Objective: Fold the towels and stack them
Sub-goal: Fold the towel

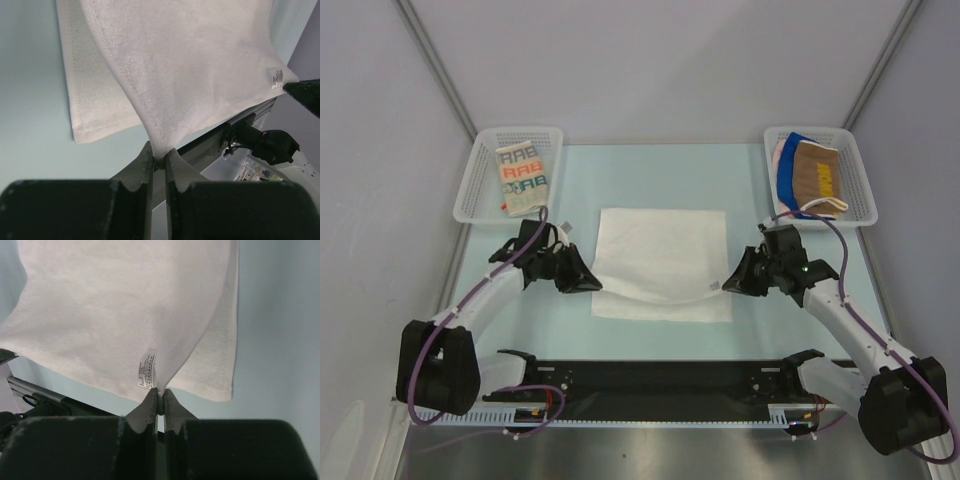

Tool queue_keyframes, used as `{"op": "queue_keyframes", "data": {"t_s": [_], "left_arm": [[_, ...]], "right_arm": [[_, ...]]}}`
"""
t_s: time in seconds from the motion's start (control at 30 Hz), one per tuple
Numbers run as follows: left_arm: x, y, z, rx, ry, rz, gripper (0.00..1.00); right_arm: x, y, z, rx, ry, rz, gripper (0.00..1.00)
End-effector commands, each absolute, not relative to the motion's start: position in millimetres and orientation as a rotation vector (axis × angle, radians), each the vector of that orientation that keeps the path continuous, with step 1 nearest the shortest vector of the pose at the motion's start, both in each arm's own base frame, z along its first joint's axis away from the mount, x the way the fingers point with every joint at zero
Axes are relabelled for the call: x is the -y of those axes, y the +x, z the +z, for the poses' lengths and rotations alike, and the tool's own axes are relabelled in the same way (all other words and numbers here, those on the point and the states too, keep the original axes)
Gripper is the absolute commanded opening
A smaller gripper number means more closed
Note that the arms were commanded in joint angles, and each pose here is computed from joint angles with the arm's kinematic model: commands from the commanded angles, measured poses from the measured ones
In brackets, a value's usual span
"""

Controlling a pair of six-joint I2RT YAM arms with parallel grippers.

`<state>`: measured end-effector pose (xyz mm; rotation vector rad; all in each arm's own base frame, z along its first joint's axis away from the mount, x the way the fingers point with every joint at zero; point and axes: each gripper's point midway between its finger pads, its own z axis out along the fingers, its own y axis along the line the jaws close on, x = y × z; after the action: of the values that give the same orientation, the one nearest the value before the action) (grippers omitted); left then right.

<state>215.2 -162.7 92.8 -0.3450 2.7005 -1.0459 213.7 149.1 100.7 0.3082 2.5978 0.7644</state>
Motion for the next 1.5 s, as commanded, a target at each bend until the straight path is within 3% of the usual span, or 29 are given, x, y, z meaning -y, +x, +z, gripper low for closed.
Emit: {"op": "queue_keyframes", "data": {"t_s": [0.0,0.23,0.77,1.47], "left_arm": [[162.7,218.0,115.4,-2.659,-0.299,-1.035,0.00],[162.7,221.9,140.1,-2.606,-0.274,-1.036,0.00],[160.9,215.0,139.5,-2.603,-0.282,-1.032,0.00],[158.4,191.1,64.6,-2.734,-0.396,-1.033,0.05]], "right_arm": [[-144.3,215.0,123.3,-2.569,0.285,0.741,0.00],[-142.2,217.3,145.9,-2.519,0.276,0.746,0.00],[-142.9,210.0,151.5,-2.510,0.275,0.767,0.00],[-146.4,177.4,64.1,-2.672,0.340,0.768,0.01]]}}
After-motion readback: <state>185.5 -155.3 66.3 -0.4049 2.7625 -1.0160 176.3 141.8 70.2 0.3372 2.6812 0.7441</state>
